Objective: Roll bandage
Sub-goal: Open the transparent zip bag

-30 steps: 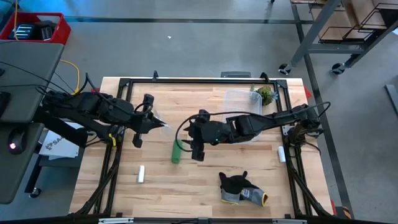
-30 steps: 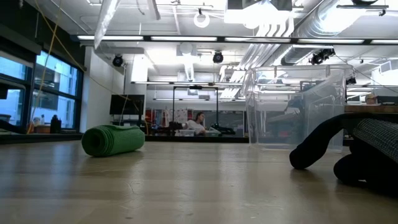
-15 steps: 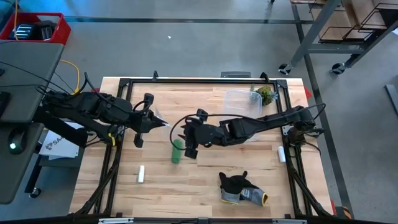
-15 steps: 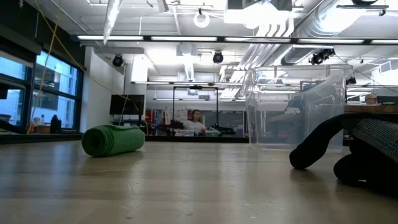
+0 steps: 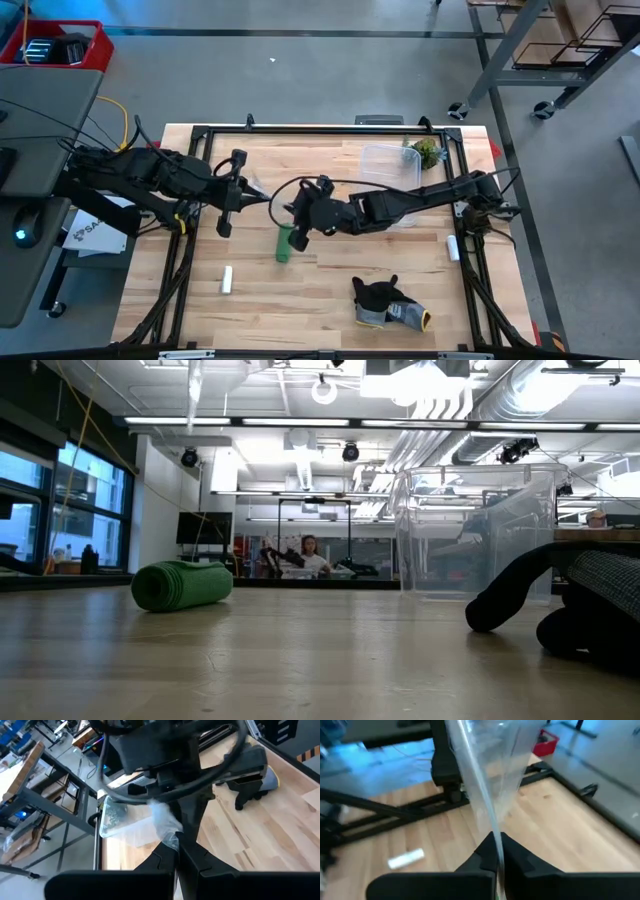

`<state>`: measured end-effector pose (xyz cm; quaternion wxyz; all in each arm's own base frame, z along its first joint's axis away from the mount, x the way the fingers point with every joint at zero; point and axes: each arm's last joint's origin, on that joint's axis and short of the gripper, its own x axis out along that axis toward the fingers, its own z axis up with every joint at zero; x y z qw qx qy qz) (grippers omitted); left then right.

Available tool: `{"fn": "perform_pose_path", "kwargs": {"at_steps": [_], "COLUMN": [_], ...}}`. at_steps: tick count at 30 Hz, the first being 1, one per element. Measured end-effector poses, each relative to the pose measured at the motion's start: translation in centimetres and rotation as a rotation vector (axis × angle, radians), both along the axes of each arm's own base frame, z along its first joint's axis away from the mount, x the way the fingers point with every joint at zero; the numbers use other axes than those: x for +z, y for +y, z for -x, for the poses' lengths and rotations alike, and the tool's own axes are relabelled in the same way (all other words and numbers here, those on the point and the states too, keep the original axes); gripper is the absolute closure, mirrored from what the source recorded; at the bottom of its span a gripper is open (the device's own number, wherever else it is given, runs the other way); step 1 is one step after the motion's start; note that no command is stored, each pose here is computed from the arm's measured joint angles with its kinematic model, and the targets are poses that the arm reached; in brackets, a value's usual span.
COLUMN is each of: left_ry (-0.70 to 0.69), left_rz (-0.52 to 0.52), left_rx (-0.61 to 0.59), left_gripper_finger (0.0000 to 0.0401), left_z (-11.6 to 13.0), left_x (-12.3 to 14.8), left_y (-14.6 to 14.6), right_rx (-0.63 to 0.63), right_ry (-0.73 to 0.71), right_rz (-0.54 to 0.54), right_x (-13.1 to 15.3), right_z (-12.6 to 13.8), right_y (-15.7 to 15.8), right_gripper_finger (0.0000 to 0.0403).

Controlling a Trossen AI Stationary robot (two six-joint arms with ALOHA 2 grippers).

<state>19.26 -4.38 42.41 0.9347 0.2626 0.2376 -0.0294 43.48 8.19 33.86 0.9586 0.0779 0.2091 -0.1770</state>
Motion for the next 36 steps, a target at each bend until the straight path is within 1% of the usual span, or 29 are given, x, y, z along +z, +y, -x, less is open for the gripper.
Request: {"fn": "perform_pose_path", "kwargs": {"at_steps": [4, 7, 11, 15, 19, 21, 23, 25, 27, 30, 33, 36], "left_ry": [0.013, 0.053, 0.102, 0.131, 0.171, 0.140, 0.081, 0.035, 0.023, 0.045, 0.060, 0.064], "left_rz": [0.001, -0.011, 0.042, 0.074, 0.097, 0.127, 0.148, 0.162, 0.167, 0.178, 0.196, 0.198], "left_rx": [0.010, 0.028, 0.069, 0.096, 0.056, 0.027, 0.000, -0.019, -0.026, -0.025, -0.048, -0.053], "left_gripper_finger": [0.0401, 0.0401, 0.0401, 0.0401, 0.0401, 0.0401, 0.0401, 0.0401, 0.0401, 0.0401, 0.0401, 0.0401], "left_z": [0.1, 0.3, 0.0, -0.9, -2.0, -2.2, -2.3, -1.9, -1.6, -1.5, -2.2, -2.8], "left_x": [-0.1, -0.5, -1.1, -1.9, -3.7, -3.6, -3.0, -2.4, -2.1, -2.4, -3.6, -4.5], "left_y": [0.0, 0.1, 0.1, -0.2, -0.7, -1.2, -1.6, -1.9, -1.9, -2.0, -2.3, -2.5], "right_rx": [0.065, 0.117, 0.121, 0.121, 0.150, 0.148, 0.136, 0.129, 0.130, 0.135, 0.149, 0.175], "right_ry": [-0.052, -0.078, -0.096, -0.101, -0.067, -0.026, 0.030, 0.070, 0.087, 0.066, 0.006, -0.012], "right_rz": [-0.136, -0.192, -0.195, -0.181, -0.128, -0.122, -0.132, -0.134, -0.132, -0.136, -0.125, -0.133], "right_x": [0.3, 0.5, 0.8, 1.1, 1.3, 1.1, 0.6, 0.3, 0.1, 0.3, 0.9, 1.1], "right_z": [-0.4, -0.5, -0.5, -0.3, 0.0, 0.3, 0.6, 0.8, 0.9, 0.8, 0.4, 0.1], "right_y": [-0.1, 0.0, -0.1, -0.1, -0.1, -0.2, -0.2, -0.3, -0.3, -0.4, -0.8, -1.3], "right_gripper_finger": [0.0403, 0.0403, 0.0403, 0.0403, 0.0403, 0.0403, 0.0403, 0.0403, 0.0403, 0.0403, 0.0403, 0.0403]}}
